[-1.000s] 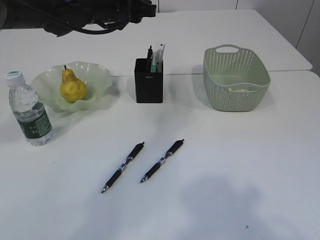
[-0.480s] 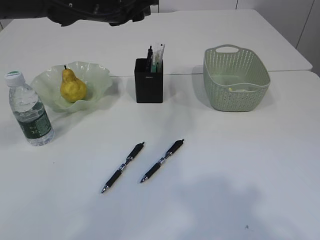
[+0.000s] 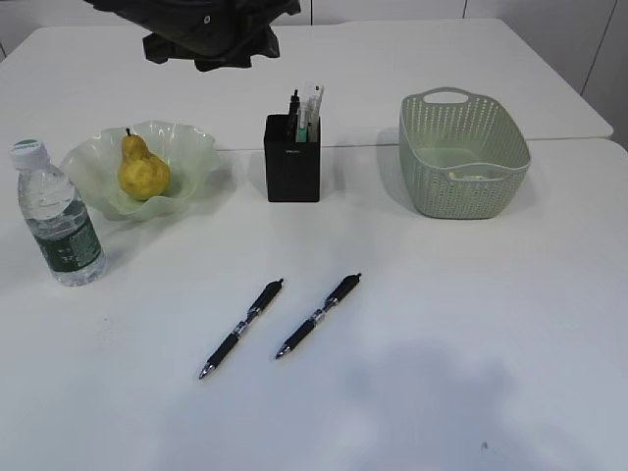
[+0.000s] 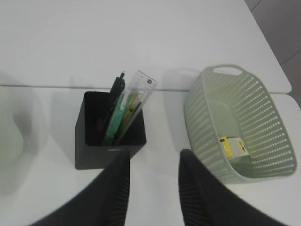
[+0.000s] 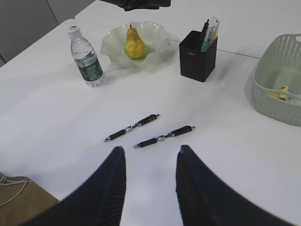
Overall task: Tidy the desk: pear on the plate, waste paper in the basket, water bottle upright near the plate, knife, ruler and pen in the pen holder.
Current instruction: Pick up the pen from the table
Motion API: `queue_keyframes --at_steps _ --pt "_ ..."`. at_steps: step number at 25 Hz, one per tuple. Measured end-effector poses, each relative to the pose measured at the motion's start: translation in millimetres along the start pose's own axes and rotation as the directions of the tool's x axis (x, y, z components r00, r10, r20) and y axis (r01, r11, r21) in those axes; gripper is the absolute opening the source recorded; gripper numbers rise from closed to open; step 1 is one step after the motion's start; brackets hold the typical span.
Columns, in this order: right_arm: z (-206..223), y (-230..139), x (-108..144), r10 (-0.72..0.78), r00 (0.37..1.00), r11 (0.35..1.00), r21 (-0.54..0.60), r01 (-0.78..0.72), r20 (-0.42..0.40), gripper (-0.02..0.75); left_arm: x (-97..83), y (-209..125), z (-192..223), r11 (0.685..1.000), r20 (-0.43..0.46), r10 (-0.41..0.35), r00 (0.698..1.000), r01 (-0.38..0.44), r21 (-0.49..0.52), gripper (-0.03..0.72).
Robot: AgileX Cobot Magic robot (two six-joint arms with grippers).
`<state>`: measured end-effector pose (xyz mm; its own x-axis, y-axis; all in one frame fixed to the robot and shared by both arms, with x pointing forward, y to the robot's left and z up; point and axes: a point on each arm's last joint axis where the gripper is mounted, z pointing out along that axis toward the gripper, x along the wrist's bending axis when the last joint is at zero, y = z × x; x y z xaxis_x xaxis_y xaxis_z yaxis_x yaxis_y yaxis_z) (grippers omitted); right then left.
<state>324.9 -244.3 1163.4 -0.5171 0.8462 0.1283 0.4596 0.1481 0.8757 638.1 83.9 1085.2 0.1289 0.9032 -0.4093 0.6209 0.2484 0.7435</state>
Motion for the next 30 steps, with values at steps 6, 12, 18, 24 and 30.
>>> queue_keyframes --at_steps 6,12,18,24,30 --pt "0 0 0 0.000 1.000 1.000 0.000 0.000 0.000 0.299 -13.7 -3 -25 0.998 -0.016 -0.010 1.000 0.011 0.065 0.241" --pt "0 0 0 0.001 1.000 1.000 0.000 -0.001 -0.002 0.300 -10.7 -8 -42 0.983 -0.091 -0.036 0.995 0.051 0.174 0.241" --pt "0 0 0 0.001 1.000 1.000 0.000 -0.001 -0.002 0.299 -6.7 -17 -50 0.953 -0.123 0.053 0.991 -0.013 0.303 0.241" --pt "0 0 0 0.002 1.000 1.000 0.000 -0.002 -0.003 0.299 -2.8 -27 -56 0.893 -0.111 0.177 0.978 -0.112 0.437 0.241" --pt "0 0 0 0.004 1.000 1.000 -0.001 -0.004 -0.004 0.299 0.2 -39 -63 0.800 -0.078 0.253 0.964 -0.163 0.578 0.241"
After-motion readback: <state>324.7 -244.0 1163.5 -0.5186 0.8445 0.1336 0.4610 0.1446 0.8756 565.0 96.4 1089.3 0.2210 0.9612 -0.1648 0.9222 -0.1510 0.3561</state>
